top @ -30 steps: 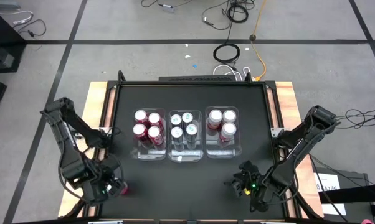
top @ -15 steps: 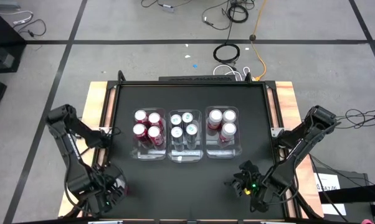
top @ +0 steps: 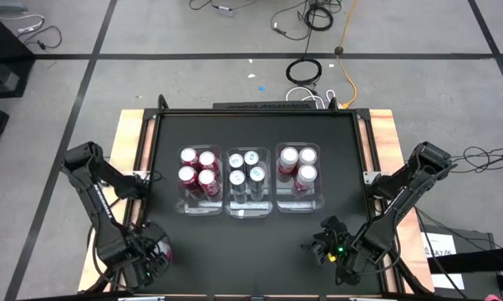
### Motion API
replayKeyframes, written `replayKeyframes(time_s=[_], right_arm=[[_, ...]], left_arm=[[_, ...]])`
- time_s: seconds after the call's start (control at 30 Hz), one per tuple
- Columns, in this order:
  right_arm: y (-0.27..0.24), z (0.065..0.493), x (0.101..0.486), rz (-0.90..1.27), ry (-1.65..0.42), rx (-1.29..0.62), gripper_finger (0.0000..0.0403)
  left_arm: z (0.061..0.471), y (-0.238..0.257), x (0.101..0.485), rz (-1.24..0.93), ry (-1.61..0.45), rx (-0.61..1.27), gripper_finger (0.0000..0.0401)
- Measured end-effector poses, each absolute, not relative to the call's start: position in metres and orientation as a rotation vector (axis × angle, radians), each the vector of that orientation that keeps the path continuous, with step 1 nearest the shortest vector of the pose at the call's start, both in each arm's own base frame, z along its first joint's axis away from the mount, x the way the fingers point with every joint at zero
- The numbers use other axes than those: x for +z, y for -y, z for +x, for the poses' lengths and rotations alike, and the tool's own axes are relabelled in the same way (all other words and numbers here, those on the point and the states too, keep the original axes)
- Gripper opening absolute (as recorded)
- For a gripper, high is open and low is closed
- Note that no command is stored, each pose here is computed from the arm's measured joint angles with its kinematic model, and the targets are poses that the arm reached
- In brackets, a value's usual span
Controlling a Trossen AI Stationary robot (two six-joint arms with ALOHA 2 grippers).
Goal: Sort soda cans
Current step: Put the pink-white soda can to the right transparent bin
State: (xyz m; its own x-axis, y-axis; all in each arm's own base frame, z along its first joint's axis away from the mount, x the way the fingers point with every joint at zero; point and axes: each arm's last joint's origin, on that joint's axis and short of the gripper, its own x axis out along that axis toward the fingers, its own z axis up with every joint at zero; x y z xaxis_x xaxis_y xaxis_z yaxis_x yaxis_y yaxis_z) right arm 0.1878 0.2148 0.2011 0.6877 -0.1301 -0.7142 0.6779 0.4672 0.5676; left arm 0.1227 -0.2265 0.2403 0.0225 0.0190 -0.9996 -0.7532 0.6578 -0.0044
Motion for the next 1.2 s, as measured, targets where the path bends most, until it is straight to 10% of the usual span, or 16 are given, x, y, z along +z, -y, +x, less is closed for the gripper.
replayKeyframes(time_s=[0.73,1.2], right_arm=[[-0.215,0.188,0.201,0.97,-0.654,-0.535,0.0351],[-0.216,0.186,0.2,0.917,-0.728,-0.507,0.0351]], left_arm=[[0.126,0.225,0.227,-0.699,-1.442,0.669,0.0307],[0.196,0.196,0.235,-0.837,-1.356,0.539,0.0307]])
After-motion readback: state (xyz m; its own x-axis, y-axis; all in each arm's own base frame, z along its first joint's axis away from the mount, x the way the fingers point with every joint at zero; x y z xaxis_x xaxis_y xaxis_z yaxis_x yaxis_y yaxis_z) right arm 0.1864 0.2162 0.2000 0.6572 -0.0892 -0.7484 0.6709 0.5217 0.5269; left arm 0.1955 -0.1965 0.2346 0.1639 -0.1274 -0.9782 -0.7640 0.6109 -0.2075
